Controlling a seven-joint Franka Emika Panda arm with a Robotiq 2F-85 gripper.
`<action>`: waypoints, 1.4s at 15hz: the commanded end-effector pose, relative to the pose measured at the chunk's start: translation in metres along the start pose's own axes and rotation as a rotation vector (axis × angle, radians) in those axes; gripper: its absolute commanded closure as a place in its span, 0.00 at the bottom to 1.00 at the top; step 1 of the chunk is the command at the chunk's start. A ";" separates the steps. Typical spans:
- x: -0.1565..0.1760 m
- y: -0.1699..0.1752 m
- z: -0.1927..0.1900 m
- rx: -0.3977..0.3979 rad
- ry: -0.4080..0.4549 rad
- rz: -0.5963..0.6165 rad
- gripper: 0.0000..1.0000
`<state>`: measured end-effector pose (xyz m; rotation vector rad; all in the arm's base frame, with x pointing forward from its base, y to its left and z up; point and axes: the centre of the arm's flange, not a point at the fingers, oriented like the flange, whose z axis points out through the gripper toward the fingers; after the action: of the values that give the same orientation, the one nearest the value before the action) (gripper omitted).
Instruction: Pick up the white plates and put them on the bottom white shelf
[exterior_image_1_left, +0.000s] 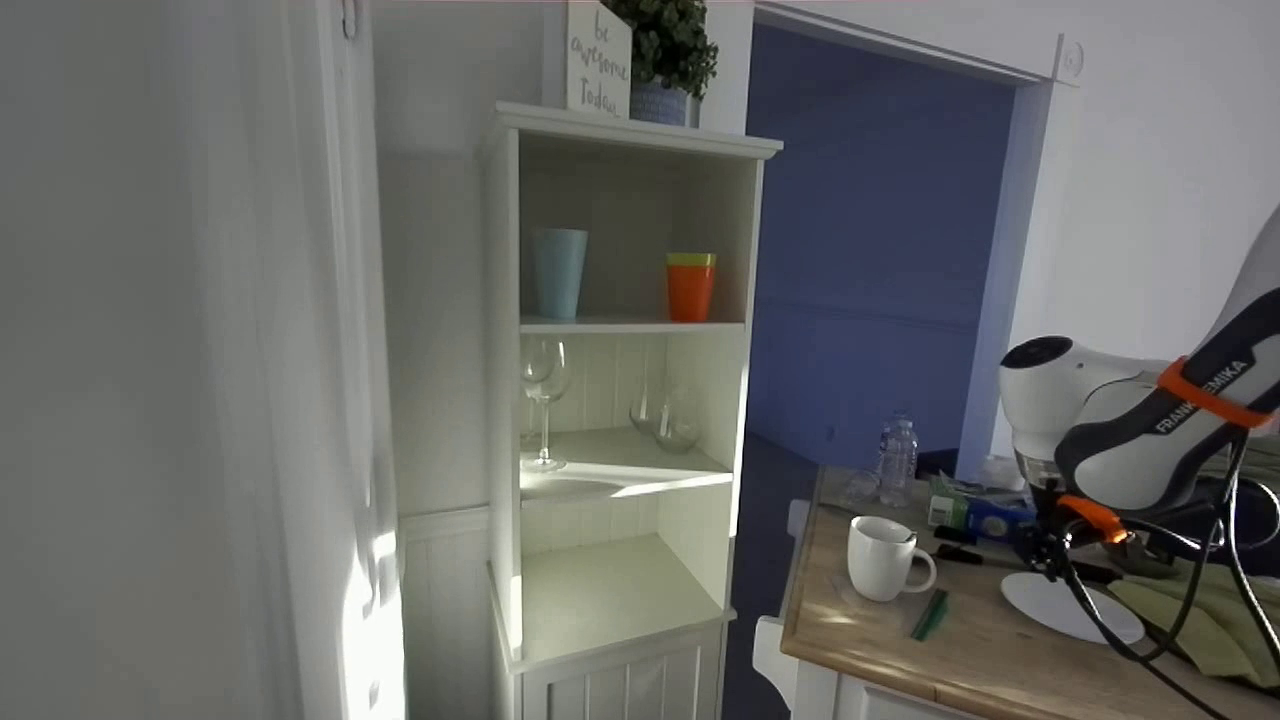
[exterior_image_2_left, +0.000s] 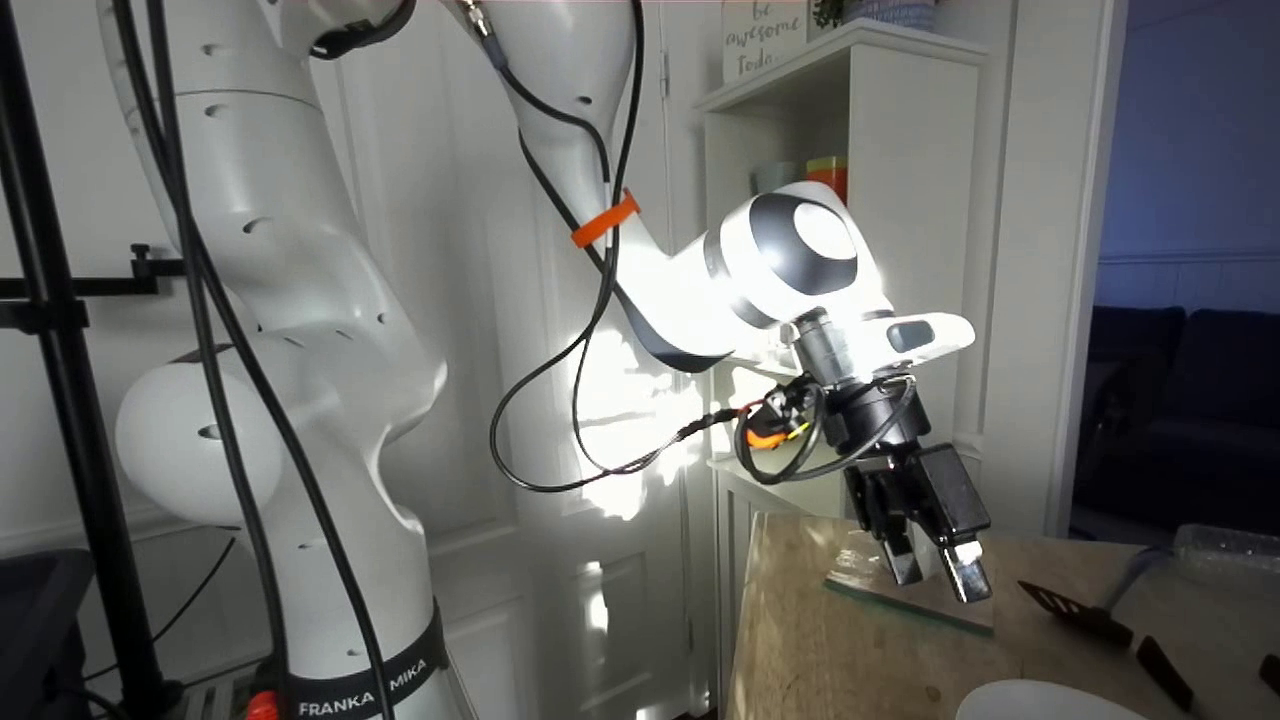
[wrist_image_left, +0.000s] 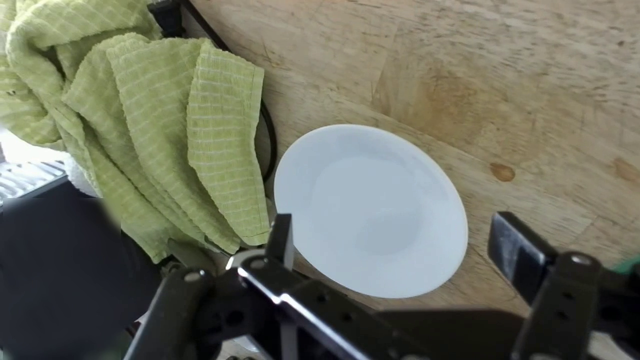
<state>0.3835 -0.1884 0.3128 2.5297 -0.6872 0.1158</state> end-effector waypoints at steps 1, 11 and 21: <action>0.002 0.000 0.000 -0.003 -0.001 -0.001 0.00; 0.016 -0.026 0.028 -0.103 -0.091 -0.032 0.00; 0.043 -0.068 0.076 -0.203 -0.066 -0.065 0.00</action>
<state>0.4331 -0.1909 0.2440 2.4167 -0.6133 -0.0564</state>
